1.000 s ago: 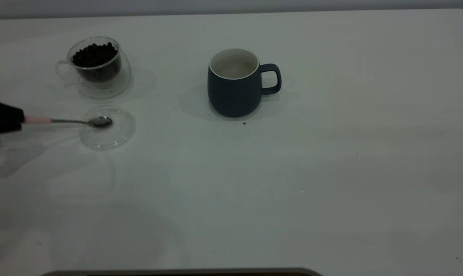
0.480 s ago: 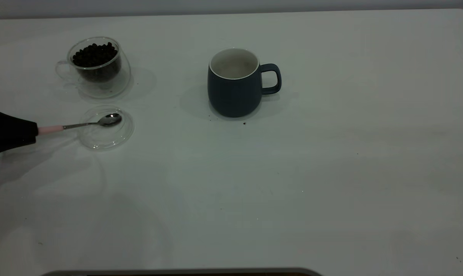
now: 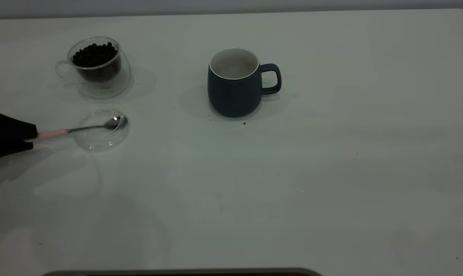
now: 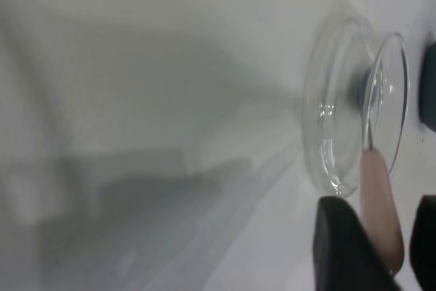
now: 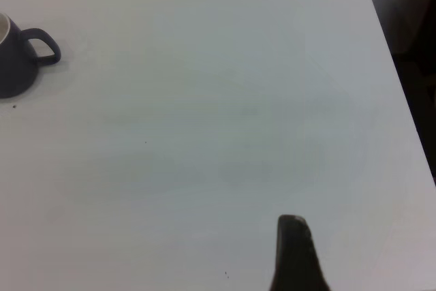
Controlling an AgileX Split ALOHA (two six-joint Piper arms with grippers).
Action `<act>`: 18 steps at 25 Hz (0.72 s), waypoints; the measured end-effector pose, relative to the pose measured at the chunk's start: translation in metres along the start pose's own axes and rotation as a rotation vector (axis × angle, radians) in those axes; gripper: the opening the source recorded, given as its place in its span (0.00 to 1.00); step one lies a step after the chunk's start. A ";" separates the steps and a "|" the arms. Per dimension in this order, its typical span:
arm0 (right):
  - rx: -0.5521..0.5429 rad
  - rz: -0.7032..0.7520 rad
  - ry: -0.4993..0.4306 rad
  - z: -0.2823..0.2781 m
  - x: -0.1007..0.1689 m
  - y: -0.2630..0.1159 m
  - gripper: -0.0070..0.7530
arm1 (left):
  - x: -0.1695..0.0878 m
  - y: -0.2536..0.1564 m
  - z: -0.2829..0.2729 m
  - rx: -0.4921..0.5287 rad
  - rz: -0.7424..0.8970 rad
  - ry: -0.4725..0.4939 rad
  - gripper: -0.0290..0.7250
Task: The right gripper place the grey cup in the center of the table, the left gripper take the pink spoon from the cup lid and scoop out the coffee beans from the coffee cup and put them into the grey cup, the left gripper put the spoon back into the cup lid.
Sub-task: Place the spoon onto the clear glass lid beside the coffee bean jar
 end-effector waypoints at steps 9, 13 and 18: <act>0.000 0.000 0.000 0.000 0.000 0.000 0.72 | -0.001 0.010 0.000 -0.068 -0.062 -0.007 0.65; 0.000 0.000 0.000 0.000 0.000 0.000 0.72 | -0.004 0.016 -0.001 -0.112 -0.051 -0.030 0.65; 0.000 0.000 0.000 0.000 0.000 0.000 0.72 | -0.026 0.035 -0.025 -0.193 0.072 -0.040 0.65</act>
Point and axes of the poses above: a point on each arm's last joint axis where the gripper is mounted, z pointing out along that axis toward the gripper, x along the wrist's bending axis when the last joint is at zero, y = z × x, the point moved 5 cm from there along z, pointing out along that axis toward the gripper, and after that the axes turned 11 degrees about -z, right-handed, at the moved point
